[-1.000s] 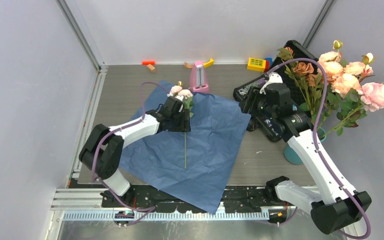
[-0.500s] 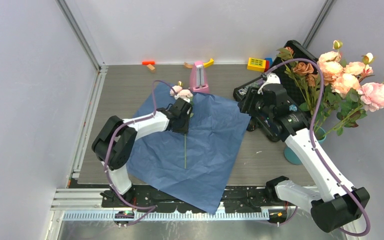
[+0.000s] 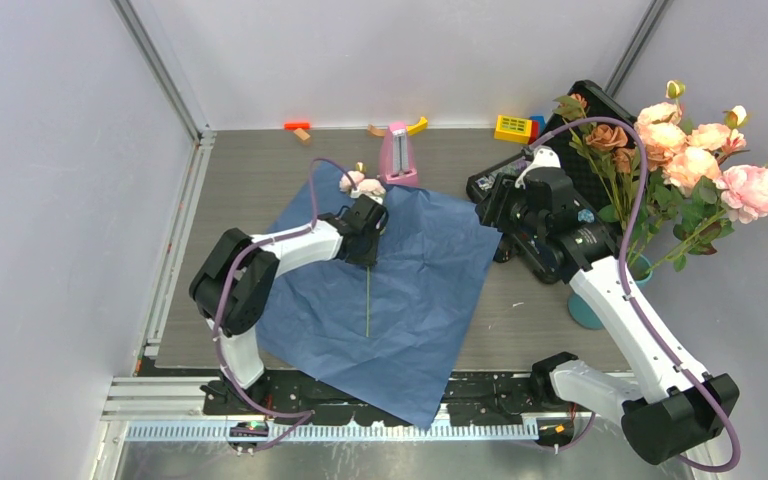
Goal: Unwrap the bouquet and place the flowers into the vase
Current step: Pick up the fake flower from the wrapping paper.
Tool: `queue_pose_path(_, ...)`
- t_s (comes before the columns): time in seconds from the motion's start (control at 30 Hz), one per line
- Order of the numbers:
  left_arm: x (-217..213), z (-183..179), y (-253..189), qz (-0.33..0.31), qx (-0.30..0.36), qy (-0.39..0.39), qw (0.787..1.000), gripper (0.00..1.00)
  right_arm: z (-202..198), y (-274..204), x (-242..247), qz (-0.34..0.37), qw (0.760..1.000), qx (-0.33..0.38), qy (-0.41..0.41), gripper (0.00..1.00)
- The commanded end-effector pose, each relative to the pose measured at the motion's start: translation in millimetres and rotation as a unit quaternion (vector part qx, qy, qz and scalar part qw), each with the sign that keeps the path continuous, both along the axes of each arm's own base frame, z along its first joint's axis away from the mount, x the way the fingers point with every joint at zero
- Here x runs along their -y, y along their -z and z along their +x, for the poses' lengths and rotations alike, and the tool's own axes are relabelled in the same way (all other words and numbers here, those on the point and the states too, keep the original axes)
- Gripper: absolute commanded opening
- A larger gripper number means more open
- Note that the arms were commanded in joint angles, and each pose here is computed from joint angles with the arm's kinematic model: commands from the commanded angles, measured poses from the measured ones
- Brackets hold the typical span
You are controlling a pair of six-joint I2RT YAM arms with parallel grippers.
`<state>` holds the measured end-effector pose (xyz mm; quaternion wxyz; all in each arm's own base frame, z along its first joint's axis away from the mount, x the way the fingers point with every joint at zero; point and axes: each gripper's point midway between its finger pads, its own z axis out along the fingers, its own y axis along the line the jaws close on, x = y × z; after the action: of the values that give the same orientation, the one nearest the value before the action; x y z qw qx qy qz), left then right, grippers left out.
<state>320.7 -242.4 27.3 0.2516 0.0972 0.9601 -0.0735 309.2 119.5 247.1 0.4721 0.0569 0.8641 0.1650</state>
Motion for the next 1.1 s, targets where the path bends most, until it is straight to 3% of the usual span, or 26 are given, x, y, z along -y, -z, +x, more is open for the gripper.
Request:
queue_pose_path(0.0, 3.5, 7.2, -2.2, 0.007, 0.007, 0.001, 1.000, 0.26, 7.0, -12.4, -2.7, 0.010, 1.000, 0.027, 0.005, 0.53)
queue_pose_path(0.17, 5.4, 6.6, 3.9, 0.009, -0.002, 0.004, 1.000, 0.24, 6.3, -11.7, -3.2, 0.009, 1.000, 0.027, 0.003, 0.53)
queue_pose_path(0.53, 2.5, 5.1, -8.3, 0.005, 0.000, -0.013, 1.000, 0.00, 6.8, -11.9, -3.8, 0.008, 1.000, 0.028, 0.000, 0.53)
queue_pose_path(0.97, -4.1, 10.4, -51.4, -0.024, 0.065, -0.034, 0.997, 0.00, 3.5, -17.3, -4.8, 0.013, 0.999, 0.035, -0.005, 0.54)
queue_pose_path(1.07, 0.2, 10.2, -73.0, -0.060, 0.096, -0.028, 0.993, 0.00, 0.6, -22.1, -8.4, 0.022, 0.999, 0.040, -0.014, 0.62)
